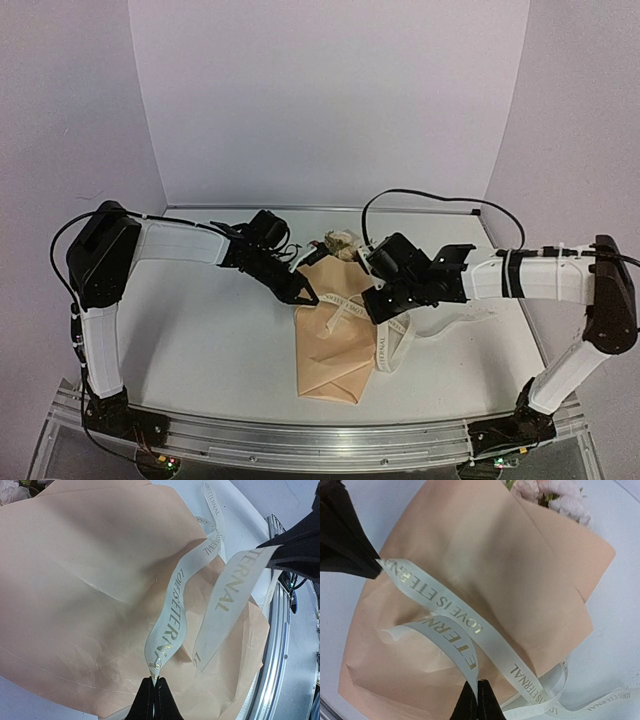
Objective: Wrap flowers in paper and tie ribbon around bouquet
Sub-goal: Cross the ribbon over the folded bouquet.
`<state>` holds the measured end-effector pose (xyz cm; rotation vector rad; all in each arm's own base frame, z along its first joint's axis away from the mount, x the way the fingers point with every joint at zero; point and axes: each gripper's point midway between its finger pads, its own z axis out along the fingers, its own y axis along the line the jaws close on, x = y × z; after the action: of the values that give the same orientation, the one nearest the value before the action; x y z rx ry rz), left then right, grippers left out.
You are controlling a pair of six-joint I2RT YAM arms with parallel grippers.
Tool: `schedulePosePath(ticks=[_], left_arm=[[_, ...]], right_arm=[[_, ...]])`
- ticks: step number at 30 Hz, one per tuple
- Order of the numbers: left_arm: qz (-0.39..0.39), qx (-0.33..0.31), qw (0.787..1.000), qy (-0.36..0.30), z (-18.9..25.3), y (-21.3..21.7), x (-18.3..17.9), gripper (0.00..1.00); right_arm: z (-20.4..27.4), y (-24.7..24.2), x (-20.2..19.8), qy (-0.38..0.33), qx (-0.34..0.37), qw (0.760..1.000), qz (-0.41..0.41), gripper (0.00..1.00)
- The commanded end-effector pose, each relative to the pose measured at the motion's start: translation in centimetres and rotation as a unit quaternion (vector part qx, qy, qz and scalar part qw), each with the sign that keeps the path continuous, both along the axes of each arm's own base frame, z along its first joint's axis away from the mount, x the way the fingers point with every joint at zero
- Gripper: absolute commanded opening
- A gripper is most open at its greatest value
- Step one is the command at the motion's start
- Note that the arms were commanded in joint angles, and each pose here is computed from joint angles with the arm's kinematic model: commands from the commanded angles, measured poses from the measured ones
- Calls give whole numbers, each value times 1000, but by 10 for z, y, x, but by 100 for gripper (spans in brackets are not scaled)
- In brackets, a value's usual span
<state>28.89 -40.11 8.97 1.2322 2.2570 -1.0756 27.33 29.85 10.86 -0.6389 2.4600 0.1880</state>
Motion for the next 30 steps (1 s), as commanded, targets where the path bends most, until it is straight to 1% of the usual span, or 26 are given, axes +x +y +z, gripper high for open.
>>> schedulePosePath(ticks=[1, 7, 12, 16, 22, 24, 26, 30], left_arm=[[-1, -32, 999, -24, 35, -7, 8, 0], [-1, -30, 999, -20, 32, -7, 8, 0], [-1, -27, 999, -19, 30, -6, 8, 0], [-3, -25, 1000, -16, 28, -7, 7, 0], [-6, -27, 1000, -13, 27, -7, 6, 0], [-7, -27, 1000, -10, 25, -8, 6, 0], [-10, -30, 999, -9, 26, -8, 5, 0], [-15, -34, 999, -7, 27, -9, 3, 0]], right_arm=[[39, 10, 9, -84, 14, 995, 41, 0], [38, 24, -6, -93, 8, 992, 91, 0], [31, 33, -20, -77, 5, 990, 118, 0], [16, 31, -35, -53, -22, 989, 137, 0], [-18, 19, -47, 14, -78, 988, 132, 0], [-22, 22, -47, 27, -82, 988, 126, 0], [-25, 26, -43, 41, -72, 991, 108, 0], [-29, 31, -31, 92, -18, 994, 53, 0]])
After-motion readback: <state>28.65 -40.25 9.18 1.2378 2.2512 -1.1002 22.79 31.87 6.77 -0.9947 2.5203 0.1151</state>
